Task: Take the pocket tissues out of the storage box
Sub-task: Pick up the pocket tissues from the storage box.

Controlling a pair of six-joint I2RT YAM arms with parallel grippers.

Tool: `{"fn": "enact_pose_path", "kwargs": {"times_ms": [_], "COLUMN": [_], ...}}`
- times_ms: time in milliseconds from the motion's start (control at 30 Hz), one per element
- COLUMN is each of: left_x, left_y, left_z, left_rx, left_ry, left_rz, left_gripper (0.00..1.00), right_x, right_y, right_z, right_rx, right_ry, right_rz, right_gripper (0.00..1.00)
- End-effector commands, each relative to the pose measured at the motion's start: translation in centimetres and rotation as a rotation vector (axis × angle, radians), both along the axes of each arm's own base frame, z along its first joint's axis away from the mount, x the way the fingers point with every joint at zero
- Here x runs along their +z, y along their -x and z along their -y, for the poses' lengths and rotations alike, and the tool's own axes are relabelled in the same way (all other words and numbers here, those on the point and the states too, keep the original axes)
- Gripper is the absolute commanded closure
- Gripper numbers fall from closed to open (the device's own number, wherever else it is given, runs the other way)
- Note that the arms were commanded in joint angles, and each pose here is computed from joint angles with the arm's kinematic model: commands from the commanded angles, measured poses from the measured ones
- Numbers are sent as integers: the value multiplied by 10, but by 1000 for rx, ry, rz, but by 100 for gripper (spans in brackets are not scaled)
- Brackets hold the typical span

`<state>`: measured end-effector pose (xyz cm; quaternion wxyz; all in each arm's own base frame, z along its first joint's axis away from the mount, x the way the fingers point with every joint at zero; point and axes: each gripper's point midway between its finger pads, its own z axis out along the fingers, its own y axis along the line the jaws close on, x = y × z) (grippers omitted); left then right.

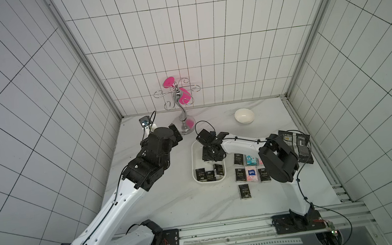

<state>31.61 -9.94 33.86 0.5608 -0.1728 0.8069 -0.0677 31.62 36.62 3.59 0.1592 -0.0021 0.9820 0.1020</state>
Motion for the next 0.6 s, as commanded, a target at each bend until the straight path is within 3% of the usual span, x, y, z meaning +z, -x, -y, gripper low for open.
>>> {"fn": "enact_pose_path", "kwargs": {"times_ms": [0, 133, 333, 567], "left_x": [9, 10, 6, 6], "left_y": [2, 4, 3, 4], "left_z": [-3, -6, -4, -5], "left_rx": [7, 14, 13, 14], "left_ry": [-12, -10, -8, 1], "left_rz": [15, 23, 16, 17], "left_gripper": [2, 2, 2, 2], "right_x": [-3, -8, -4, 2], "right_y": [-3, -4, -4, -7], "right_z": [-7, -11, -15, -15], "right_rx": [10, 18, 49, 66], "right_ry": [-8, -11, -22, -14], "right_rz": [-20, -27, -20, -2], "right_gripper": [41, 43, 58, 60]}}
